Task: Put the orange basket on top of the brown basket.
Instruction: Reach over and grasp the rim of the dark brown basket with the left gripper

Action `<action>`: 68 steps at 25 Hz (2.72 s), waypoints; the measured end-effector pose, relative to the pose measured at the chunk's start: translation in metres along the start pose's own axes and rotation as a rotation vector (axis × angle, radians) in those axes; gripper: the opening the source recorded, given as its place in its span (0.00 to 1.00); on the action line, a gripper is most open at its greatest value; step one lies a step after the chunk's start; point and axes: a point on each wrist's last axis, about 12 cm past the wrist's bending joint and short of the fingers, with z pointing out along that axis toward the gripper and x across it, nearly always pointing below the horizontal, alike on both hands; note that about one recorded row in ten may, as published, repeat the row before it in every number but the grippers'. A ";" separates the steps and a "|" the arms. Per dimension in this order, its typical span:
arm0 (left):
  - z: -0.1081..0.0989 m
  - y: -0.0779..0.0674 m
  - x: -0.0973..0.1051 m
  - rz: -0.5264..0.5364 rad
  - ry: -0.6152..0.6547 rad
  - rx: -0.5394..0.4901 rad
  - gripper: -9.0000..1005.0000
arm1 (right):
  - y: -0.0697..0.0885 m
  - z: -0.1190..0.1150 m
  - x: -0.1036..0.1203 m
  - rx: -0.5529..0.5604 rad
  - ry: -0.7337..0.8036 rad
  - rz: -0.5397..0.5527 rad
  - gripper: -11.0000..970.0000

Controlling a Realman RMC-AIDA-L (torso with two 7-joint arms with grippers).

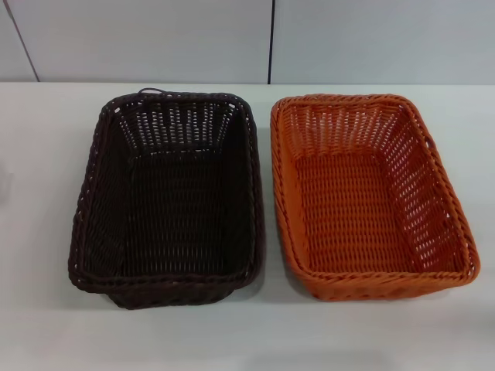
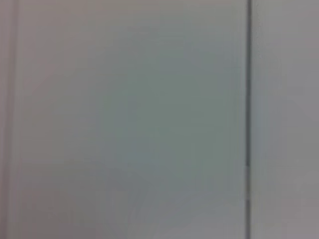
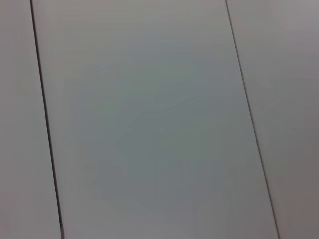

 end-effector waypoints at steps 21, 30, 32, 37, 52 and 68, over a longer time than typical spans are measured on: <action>0.051 -0.096 -0.189 0.194 0.585 0.465 0.79 | -0.001 0.004 0.008 -0.012 0.068 -0.018 0.84; 0.038 -0.115 -0.179 0.229 0.756 0.536 0.79 | -0.004 0.005 0.010 -0.007 0.079 -0.026 0.84; 0.038 -0.118 -0.173 0.233 0.788 0.543 0.79 | -0.004 0.005 0.011 -0.007 0.082 -0.028 0.84; 0.038 -0.127 -0.154 0.273 0.877 0.564 0.79 | -0.004 0.004 0.011 -0.007 0.086 -0.031 0.84; 0.048 -0.142 -0.128 0.343 0.991 0.560 0.77 | -0.004 0.003 0.014 -0.015 0.101 -0.037 0.84; 0.047 -0.140 -0.130 0.405 0.960 0.601 0.52 | -0.004 0.002 0.013 -0.017 0.101 -0.036 0.84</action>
